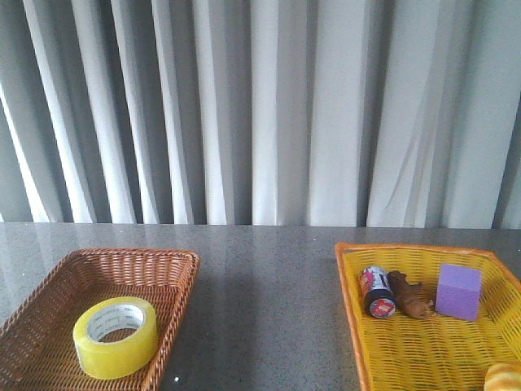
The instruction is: Transfer tape with both arms
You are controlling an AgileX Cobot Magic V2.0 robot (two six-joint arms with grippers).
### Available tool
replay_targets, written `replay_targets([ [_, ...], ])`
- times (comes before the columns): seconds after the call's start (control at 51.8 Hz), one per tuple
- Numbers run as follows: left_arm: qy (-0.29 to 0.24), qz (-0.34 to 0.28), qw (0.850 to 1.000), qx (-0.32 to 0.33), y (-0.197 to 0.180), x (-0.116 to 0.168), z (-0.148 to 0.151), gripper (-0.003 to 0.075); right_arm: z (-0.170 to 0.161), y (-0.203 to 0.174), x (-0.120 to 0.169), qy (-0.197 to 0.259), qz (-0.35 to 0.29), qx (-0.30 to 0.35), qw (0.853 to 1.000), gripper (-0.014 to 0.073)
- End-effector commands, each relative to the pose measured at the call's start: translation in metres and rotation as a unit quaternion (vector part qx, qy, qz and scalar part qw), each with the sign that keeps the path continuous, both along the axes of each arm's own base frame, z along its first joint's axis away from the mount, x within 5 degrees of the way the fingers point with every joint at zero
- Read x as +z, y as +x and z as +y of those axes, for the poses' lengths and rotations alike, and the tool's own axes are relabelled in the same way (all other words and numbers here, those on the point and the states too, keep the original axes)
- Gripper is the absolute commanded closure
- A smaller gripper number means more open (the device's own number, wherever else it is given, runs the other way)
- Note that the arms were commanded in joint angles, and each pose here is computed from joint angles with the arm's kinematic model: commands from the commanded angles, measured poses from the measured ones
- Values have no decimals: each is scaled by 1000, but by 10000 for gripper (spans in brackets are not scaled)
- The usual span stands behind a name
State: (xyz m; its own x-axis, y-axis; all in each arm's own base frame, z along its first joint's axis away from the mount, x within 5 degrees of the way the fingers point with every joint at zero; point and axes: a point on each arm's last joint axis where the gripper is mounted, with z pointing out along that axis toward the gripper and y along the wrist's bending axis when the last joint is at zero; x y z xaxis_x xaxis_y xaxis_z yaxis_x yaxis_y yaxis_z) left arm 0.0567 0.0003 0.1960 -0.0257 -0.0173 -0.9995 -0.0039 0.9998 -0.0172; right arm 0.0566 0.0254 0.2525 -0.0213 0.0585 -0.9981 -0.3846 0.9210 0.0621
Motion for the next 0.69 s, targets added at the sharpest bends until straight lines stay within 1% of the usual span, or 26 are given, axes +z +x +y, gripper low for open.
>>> replay_targets([
  [0.0, -26, -55, 998, -2, -2, 17, 0, 727, -3, 1, 15, 13, -38, -15, 999, 600],
  [0.675, -28, -57, 998, -2, -2, 18, 0, 727, -3, 1, 15, 13, -38, -15, 999, 600],
])
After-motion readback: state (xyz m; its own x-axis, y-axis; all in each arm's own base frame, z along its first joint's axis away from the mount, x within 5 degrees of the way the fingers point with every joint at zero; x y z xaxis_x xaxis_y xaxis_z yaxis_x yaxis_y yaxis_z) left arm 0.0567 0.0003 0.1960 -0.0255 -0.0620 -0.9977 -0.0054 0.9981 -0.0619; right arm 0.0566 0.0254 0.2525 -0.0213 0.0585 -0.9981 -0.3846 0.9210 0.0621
